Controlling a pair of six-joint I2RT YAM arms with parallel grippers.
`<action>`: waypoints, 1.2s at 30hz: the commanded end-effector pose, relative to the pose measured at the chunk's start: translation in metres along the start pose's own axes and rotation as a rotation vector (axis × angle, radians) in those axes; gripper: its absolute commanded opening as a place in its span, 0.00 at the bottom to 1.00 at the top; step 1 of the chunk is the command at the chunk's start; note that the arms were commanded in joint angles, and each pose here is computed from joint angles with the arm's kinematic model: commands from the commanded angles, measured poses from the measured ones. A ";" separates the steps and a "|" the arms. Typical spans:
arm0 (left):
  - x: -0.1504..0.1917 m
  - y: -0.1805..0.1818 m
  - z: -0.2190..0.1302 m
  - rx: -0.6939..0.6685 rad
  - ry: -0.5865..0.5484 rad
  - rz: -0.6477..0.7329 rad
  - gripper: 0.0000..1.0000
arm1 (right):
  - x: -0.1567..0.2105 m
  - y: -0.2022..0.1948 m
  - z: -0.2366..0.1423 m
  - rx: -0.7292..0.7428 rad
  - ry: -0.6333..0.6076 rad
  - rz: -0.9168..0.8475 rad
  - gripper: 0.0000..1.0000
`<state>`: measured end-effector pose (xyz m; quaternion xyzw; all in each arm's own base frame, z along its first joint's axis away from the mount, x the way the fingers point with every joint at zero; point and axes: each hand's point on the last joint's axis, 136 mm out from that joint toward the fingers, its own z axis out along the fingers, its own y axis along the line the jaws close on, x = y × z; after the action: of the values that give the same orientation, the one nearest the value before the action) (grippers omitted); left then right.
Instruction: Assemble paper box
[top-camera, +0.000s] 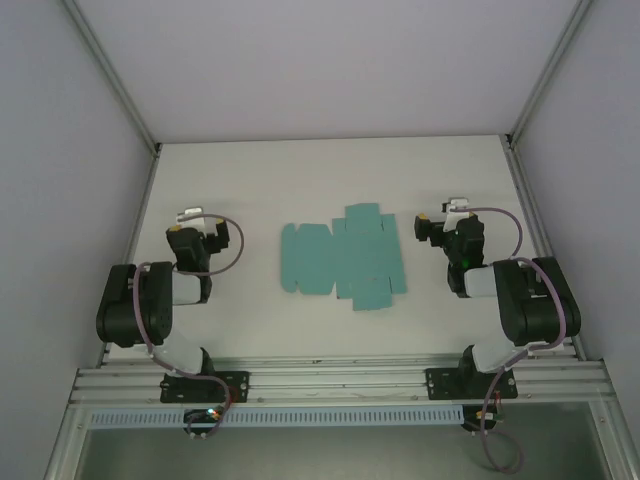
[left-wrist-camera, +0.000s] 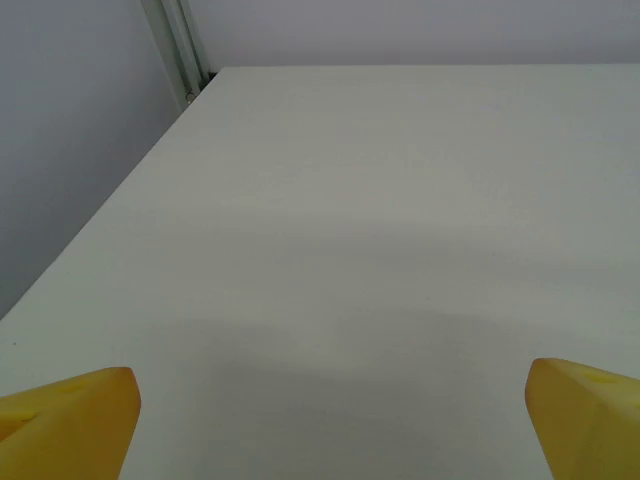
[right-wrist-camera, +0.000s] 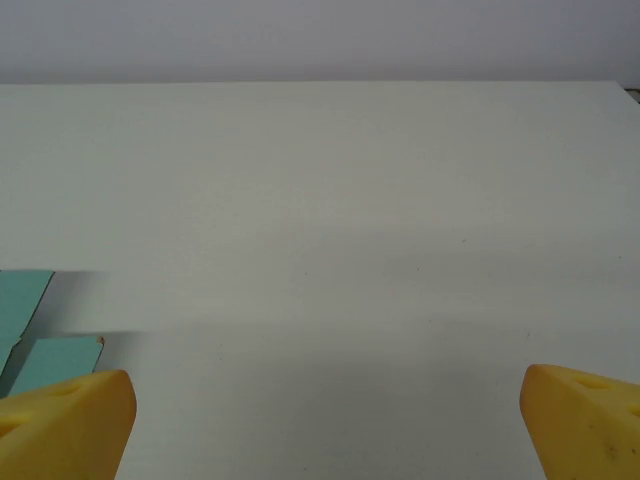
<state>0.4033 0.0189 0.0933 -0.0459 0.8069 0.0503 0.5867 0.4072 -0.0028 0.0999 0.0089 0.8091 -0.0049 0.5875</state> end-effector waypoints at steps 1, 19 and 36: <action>-0.001 0.000 -0.006 0.014 0.005 0.027 1.00 | 0.000 -0.002 -0.005 0.025 0.006 0.023 1.00; -0.001 0.001 -0.005 0.019 0.006 0.024 1.00 | 0.000 -0.002 -0.005 0.018 0.009 0.032 0.99; -0.054 -0.009 -0.034 0.090 0.069 -0.064 1.00 | -0.053 0.000 -0.034 0.024 0.055 0.084 1.00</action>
<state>0.3945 0.0150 0.1423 -0.0370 0.8119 0.0314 0.5818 0.3937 -0.0011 0.1312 0.0216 0.8170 0.0047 0.5762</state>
